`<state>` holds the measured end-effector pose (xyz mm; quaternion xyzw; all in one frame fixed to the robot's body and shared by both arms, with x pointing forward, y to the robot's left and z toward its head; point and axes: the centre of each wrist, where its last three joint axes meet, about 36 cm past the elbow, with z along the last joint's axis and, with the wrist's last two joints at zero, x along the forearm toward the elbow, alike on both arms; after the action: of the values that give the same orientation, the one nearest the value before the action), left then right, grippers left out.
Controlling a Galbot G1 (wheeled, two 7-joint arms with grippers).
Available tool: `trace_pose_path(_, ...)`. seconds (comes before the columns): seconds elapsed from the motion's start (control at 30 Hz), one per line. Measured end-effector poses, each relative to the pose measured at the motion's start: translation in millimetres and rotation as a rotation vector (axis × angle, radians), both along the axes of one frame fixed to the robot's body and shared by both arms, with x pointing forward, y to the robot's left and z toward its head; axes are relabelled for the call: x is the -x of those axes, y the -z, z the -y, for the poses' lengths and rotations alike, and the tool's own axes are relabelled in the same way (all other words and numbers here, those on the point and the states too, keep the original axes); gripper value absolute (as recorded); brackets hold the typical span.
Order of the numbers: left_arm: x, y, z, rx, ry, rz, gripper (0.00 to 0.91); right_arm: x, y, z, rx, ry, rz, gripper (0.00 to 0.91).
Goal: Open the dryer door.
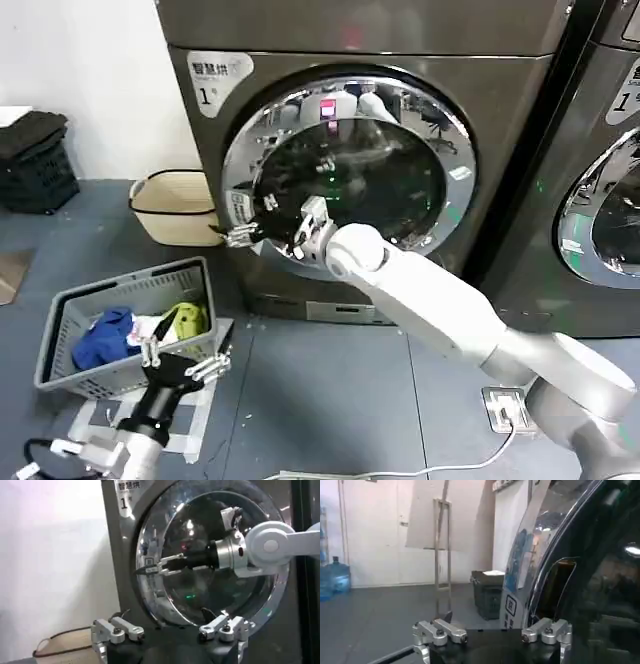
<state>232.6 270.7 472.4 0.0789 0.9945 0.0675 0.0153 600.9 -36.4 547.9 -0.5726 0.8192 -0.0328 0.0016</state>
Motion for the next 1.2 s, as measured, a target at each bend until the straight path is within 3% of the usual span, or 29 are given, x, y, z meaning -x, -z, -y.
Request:
trace_pose_path(0.3,-17,-4.6,-20,0.056,0.007,0.004,0.907,25,-4.4,31,-0.007,-0.072,-0.004,0.907)
trace_pose_path(0.9,-58,-22.9,-91,-0.021,0.025,0.073,0.907,65,-10.0,83,-0.034,-0.182,-0.018,0.907)
trace_pose_path(1.2,-83,-35.2,-128,-0.056,0.021,0.082,0.907,90,-9.7,100,-0.018,-0.278,-0.022,0.907)
